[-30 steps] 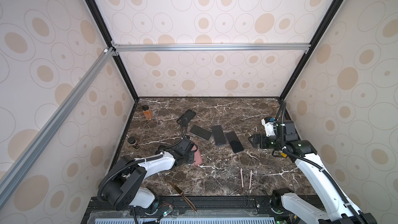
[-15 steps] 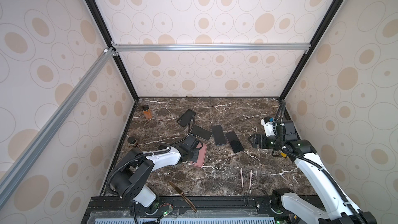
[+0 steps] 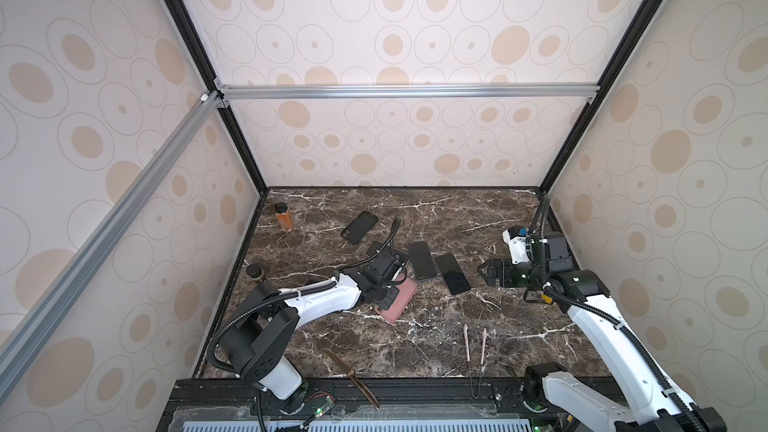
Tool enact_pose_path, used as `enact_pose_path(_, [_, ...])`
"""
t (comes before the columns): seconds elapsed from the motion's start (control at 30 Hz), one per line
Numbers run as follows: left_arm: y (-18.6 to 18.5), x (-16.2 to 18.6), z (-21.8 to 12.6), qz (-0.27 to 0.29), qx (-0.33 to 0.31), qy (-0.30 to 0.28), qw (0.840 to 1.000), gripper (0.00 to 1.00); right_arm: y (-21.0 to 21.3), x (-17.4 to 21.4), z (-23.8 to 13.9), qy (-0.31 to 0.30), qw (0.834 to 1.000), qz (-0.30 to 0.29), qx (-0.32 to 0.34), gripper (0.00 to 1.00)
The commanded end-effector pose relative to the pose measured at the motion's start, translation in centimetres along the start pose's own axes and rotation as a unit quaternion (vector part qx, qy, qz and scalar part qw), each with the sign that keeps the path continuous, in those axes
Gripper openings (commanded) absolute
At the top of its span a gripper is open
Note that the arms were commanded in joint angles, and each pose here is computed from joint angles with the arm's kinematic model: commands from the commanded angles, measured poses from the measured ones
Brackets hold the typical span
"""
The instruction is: Put the phone into the phone case
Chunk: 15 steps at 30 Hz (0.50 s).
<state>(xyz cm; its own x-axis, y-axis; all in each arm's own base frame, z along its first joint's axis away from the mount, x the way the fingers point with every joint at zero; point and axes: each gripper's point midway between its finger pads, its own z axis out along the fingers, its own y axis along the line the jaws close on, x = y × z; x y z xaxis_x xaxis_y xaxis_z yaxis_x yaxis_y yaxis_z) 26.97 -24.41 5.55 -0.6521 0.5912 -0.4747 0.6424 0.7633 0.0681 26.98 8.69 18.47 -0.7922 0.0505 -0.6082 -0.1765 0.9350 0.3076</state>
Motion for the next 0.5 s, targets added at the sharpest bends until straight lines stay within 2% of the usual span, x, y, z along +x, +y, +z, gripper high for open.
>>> enact_pose_path(0.0, [-2.5, -0.6, -1.4, 0.108, 0.042, 0.002, 0.993, 0.0, 0.4, 0.7, 0.5, 0.015, 1.0, 0.003, -0.01, 0.94])
enact_pose_path(0.23, [-6.1, -1.3, -1.4, 0.175, 0.112, -0.014, 0.978, 0.0, 0.8, 1.3, 0.9, 0.028, 0.999, 0.008, -0.016, 0.89])
enact_pose_path(0.33, [-6.8, -1.4, -1.0, 0.21, 0.121, -0.008, 0.97, 0.0, 0.9, 1.8, 1.3, 0.04, 0.999, 0.007, -0.013, 0.88])
enact_pose_path(0.47, [-7.6, -1.4, -0.3, 0.268, 0.143, 0.009, 0.953, 0.0, 1.0, 2.5, 1.8, 0.051, 0.999, 0.008, -0.013, 0.89])
